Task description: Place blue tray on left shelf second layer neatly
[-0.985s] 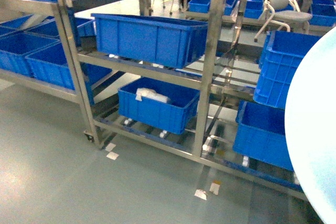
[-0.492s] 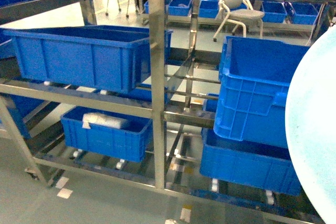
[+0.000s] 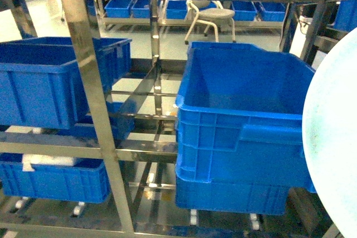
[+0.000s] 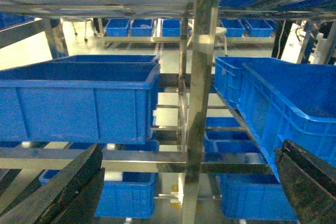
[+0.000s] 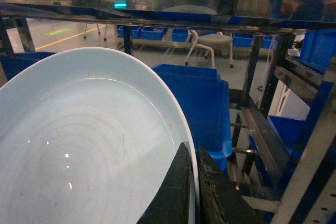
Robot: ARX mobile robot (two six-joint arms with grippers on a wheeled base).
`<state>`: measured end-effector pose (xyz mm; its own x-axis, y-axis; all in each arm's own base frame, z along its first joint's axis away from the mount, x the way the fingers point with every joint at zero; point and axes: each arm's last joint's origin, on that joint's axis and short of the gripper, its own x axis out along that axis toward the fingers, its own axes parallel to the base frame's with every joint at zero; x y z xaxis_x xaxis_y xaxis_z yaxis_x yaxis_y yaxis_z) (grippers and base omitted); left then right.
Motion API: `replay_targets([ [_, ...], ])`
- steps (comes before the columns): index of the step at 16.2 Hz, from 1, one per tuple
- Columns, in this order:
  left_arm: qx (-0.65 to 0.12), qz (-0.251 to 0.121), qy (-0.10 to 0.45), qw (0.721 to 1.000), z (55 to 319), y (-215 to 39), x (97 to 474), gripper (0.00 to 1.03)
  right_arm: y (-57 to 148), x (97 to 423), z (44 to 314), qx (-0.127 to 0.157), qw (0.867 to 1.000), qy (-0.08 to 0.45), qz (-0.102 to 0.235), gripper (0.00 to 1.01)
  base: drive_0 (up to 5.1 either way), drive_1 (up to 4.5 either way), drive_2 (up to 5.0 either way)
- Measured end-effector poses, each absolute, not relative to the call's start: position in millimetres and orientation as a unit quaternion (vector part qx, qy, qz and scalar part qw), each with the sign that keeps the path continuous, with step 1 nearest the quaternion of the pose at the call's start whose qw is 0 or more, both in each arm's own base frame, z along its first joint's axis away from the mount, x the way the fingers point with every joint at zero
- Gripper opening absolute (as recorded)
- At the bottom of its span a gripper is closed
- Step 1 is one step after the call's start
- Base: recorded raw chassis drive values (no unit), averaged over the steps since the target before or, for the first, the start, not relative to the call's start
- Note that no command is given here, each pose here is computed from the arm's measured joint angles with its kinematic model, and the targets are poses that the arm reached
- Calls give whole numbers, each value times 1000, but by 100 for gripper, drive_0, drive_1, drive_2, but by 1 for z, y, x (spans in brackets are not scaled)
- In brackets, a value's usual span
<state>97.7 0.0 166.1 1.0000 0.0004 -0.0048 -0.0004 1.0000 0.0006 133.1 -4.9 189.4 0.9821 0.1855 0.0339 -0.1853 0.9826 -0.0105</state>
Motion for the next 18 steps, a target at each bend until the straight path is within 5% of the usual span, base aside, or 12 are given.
replay_targets([
  [3,0,-2,3,1000,166,0,98,98,-5,133,190,-4,996,-18,93,2,-82,-82,-82],
  [15,0,0,2,1000,166,0,98,98,-5,133,190,-4,995,-19,93,2,7,430,-417],
  [18,0,-1,2,1000,166,0,98,98,-5,133,189,-3,996,-17,93,2,133,228,37],
])
